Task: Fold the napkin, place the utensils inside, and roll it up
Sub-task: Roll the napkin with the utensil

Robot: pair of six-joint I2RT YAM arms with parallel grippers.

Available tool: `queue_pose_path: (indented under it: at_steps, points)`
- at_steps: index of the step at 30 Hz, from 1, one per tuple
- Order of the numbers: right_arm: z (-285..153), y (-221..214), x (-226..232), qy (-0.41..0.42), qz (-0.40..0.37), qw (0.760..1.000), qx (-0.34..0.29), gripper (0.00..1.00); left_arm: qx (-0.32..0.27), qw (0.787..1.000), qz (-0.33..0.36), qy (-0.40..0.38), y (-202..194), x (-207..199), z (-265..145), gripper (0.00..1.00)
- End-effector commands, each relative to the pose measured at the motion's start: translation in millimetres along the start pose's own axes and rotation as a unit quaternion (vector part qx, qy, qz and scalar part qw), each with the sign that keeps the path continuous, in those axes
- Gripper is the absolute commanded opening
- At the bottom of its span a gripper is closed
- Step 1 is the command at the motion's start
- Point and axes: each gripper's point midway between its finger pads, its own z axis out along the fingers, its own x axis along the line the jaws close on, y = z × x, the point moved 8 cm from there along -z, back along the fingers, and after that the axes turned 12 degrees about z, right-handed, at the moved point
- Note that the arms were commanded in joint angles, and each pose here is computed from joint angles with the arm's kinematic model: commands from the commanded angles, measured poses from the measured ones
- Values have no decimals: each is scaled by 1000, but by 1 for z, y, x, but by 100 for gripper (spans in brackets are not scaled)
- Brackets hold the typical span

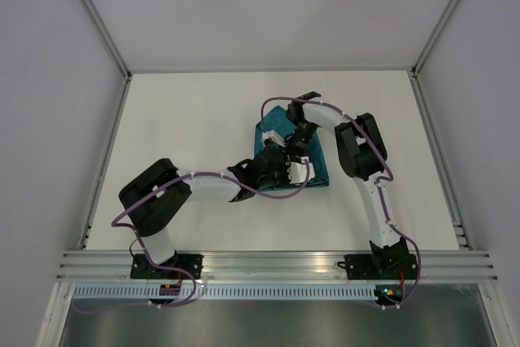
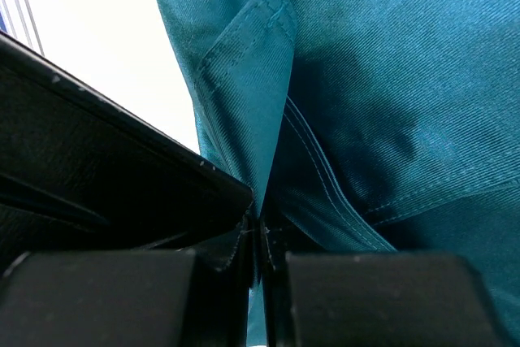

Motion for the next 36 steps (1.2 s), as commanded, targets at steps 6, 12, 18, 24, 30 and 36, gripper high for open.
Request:
queue_pose_path:
  at_steps: [6,12,18,24,30,36]
  points:
    - [15,-11,-35,-40,-22,998,35,14,-48,999,2,4,17,10,-3,46]
    - [7,-4,-33,-47,-24,998,21,16,-60,998,-12,-20,22,7,-8,46]
    - [-1,1,-28,-48,-28,998,-3,37,-64,998,-23,-9,24,10,-19,47]
    - [-16,9,-15,-50,-37,998,-27,43,-66,997,-23,-14,27,11,-23,47]
    - [-31,16,-7,-56,-26,996,-58,48,-72,997,-18,-14,30,10,-27,47]
    - [-46,19,1,-41,-19,995,-87,52,-71,997,-3,-31,35,1,-25,47]
